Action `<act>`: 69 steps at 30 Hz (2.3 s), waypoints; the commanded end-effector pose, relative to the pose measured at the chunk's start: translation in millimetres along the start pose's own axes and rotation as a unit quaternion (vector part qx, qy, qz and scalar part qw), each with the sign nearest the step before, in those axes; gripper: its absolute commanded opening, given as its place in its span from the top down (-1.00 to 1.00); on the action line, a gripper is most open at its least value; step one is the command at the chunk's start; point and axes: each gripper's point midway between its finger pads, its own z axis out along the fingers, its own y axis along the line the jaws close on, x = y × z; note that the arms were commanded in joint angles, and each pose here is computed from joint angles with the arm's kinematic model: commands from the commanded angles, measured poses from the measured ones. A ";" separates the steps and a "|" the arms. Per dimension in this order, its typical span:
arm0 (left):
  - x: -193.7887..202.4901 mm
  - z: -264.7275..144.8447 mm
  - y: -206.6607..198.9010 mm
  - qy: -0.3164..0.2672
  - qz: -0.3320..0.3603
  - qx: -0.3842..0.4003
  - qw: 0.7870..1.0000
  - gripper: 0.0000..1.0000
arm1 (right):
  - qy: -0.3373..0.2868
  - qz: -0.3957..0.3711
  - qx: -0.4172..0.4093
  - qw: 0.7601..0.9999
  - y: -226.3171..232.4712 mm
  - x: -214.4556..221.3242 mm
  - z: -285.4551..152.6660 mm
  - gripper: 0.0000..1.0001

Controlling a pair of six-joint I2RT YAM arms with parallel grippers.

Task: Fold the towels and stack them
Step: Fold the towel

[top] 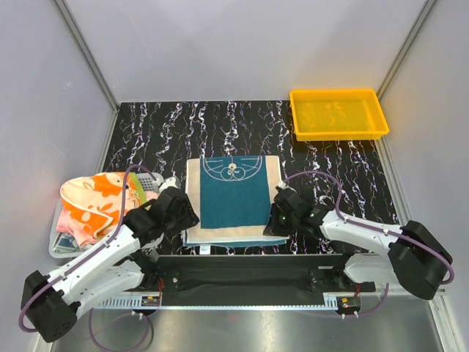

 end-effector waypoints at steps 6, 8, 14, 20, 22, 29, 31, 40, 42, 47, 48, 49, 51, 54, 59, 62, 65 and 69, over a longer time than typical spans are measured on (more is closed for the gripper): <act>-18.3 12.8 -26.1 -0.018 -0.015 0.009 1.000 0.17 | -0.098 -0.044 0.029 0.994 33.0 -87.3 -19.7 0.62; -33.6 16.5 -31.7 -0.034 -0.017 -0.010 0.999 0.11 | -0.114 -0.022 0.043 0.992 20.2 -120.2 -21.1 0.57; -132.8 31.9 -40.8 -0.121 -0.039 -0.087 0.988 -0.10 | -0.155 0.015 0.092 0.983 -20.5 -220.8 -23.4 0.37; -199.7 78.5 -29.0 -0.120 -0.036 -0.125 0.984 -0.09 | -0.161 0.031 0.134 0.977 -49.1 -287.9 5.6 0.23; -210.7 98.3 -29.2 -0.105 -0.015 -0.139 0.985 -0.09 | -0.147 0.033 0.153 0.977 -64.1 -291.4 23.1 0.16; -227.0 143.3 -6.1 -0.076 -0.019 -0.164 0.983 -0.11 | -0.146 0.053 0.129 0.979 -78.3 -316.7 46.9 -0.04; -231.5 154.2 -3.3 -0.071 -0.024 -0.165 0.983 -0.12 | -0.146 0.057 0.124 0.980 -79.1 -321.5 51.8 -0.04; -231.0 172.7 13.2 -0.039 -0.027 -0.189 0.981 -0.08 | -0.133 0.060 0.100 0.984 -70.9 -330.6 60.1 0.07; -231.1 170.4 11.3 -0.044 -0.027 -0.182 0.982 -0.08 | -0.140 0.058 0.101 0.983 -71.0 -330.0 57.2 0.04; -244.4 156.8 -3.2 -0.075 -0.027 -0.146 0.986 -0.29 | -0.163 0.052 0.124 0.977 -75.3 -331.0 37.5 0.03; -248.8 148.9 -6.7 -0.085 -0.026 -0.140 0.986 -0.39 | -0.171 0.052 0.128 0.976 -76.1 -331.8 33.2 0.02; -247.1 146.7 -5.8 -0.087 -0.028 -0.140 0.986 -0.42 | -0.183 0.048 0.122 0.974 -69.8 -334.8 23.1 0.00; -250.0 140.6 -7.1 -0.096 -0.030 -0.137 0.985 -0.47 | -0.188 0.048 0.120 0.974 -69.8 -330.8 18.9 -0.01; -244.9 133.4 -5.3 -0.095 -0.038 -0.138 0.985 -0.47 | -0.194 0.041 0.111 0.974 -63.4 -328.3 8.7 -0.01; -225.2 133.6 -8.6 -0.086 -0.033 -0.127 0.988 -0.45 | -0.187 0.029 0.106 0.976 -63.2 -318.8 11.9 -0.04; -215.1 139.5 -8.9 -0.075 -0.030 -0.132 0.988 -0.39 | -0.176 0.013 0.096 0.980 -58.0 -314.2 18.6 -0.04; -207.8 145.1 0.7 -0.059 -0.031 -0.158 0.985 -0.34 | -0.149 0.004 0.101 0.984 -55.1 -306.8 33.6 -0.04; -205.7 156.1 14.2 -0.049 -0.028 -0.202 0.978 -0.31 | -0.112 0.009 0.128 0.985 -68.3 -296.3 59.0 -0.04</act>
